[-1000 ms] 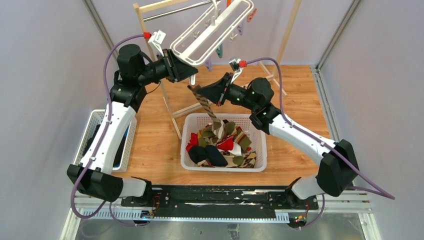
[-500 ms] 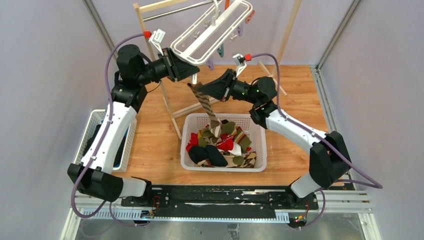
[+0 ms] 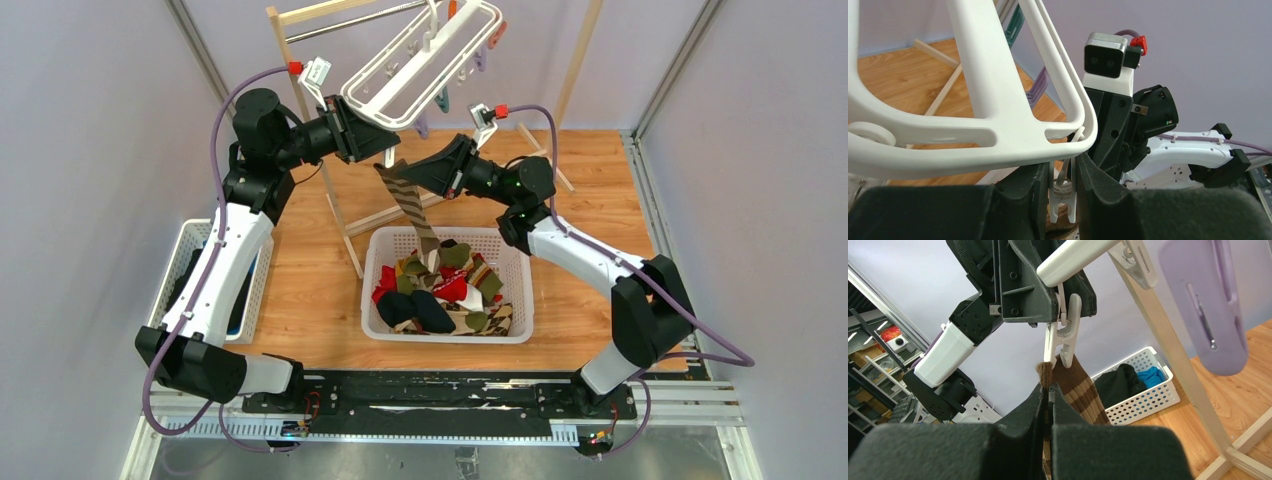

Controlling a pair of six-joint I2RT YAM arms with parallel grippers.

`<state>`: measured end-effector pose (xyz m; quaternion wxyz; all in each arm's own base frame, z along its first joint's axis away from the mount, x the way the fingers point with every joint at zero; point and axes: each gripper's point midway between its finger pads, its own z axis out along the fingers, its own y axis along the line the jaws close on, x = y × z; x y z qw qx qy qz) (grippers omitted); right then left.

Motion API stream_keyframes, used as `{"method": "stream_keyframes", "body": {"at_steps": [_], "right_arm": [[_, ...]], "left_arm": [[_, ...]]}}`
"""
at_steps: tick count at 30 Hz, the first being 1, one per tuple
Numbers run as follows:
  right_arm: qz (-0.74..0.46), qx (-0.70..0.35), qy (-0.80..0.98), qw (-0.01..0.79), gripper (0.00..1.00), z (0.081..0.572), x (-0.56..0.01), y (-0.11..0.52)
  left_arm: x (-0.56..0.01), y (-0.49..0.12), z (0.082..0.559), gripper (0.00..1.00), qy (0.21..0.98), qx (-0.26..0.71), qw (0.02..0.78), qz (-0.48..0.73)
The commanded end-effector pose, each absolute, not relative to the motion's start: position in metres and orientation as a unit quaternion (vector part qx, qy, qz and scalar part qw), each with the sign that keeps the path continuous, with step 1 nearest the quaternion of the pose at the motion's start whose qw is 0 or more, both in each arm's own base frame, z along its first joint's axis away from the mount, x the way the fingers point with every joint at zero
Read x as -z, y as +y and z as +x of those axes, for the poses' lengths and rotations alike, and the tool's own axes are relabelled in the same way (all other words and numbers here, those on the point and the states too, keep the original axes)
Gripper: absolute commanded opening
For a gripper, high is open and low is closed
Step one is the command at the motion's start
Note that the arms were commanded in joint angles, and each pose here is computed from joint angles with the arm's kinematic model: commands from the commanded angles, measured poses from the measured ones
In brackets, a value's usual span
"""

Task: Clip the socks to the hanger
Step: Clamp the sock onto the hanger.

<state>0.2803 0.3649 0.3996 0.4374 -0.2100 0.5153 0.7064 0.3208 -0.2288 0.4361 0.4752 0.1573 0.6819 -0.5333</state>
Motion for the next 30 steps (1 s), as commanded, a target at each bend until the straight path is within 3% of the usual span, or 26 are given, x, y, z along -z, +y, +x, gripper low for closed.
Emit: {"method": "stream_keyframes", "body": {"at_steps": [1,30], "right_arm": [[-0.211,-0.712,0.492,0.454,0.00,0.282,-0.414,0.357],[-0.168,-0.740,0.460,0.461,0.00,0.285,-0.422,0.340]], "left_arm": [[-0.433,-0.233,0.315,0.00,0.681,0.546,0.459,0.167],[-0.438,-0.233,0.313,0.00,0.677,0.548,0.461,0.170]]}}
